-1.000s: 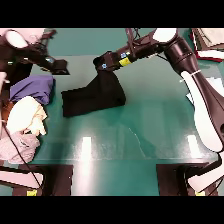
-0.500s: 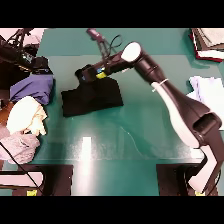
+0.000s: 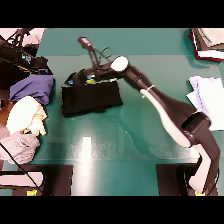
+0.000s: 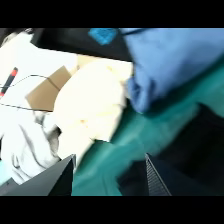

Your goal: Fold the shirts.

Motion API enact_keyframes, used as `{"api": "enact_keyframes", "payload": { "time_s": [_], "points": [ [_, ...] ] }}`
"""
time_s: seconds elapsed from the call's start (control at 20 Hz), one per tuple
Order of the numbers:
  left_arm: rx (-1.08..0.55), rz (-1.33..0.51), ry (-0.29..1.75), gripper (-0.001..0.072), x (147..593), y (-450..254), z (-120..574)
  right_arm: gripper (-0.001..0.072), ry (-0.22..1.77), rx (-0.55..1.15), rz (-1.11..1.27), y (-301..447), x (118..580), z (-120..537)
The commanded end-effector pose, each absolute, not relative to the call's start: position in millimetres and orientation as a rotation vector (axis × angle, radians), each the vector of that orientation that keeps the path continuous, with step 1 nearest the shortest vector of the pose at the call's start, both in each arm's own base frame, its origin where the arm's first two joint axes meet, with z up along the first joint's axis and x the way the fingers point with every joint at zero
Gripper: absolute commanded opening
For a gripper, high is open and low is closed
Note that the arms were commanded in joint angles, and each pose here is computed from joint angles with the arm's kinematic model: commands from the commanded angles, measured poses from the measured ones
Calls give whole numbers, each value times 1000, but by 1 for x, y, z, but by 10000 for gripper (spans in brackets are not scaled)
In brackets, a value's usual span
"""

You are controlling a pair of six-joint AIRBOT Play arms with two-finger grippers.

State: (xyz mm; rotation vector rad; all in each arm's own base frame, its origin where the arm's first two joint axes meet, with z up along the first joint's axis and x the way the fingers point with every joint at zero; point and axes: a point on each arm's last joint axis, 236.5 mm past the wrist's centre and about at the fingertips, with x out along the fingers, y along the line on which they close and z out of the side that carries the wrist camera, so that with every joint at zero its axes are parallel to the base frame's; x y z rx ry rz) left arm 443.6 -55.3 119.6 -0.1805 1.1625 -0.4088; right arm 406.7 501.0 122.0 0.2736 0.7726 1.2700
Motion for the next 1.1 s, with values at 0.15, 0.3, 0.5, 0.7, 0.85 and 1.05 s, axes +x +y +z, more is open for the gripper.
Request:
{"api": "enact_keyframes", "payload": {
  "time_s": [0.15,0.3,0.5,0.7,0.85,1.05],
  "points": [
    [-181,-412,1165,21,443,-56,120,509,1166,185,901,313,446,35],
    [-182,-410,1160,21,444,-56,120,709,1269,379,802,253,456,4],
    [-182,-410,1161,22,444,-56,120,690,1366,578,771,242,450,-34],
    [-181,-412,1162,21,444,-57,119,690,1411,663,791,271,446,-60],
    [-182,-413,1162,21,444,-57,120,690,1434,698,857,300,443,-64],
    [-183,-413,1162,21,444,-57,120,687,1398,638,930,341,446,-58]
  ]
}}
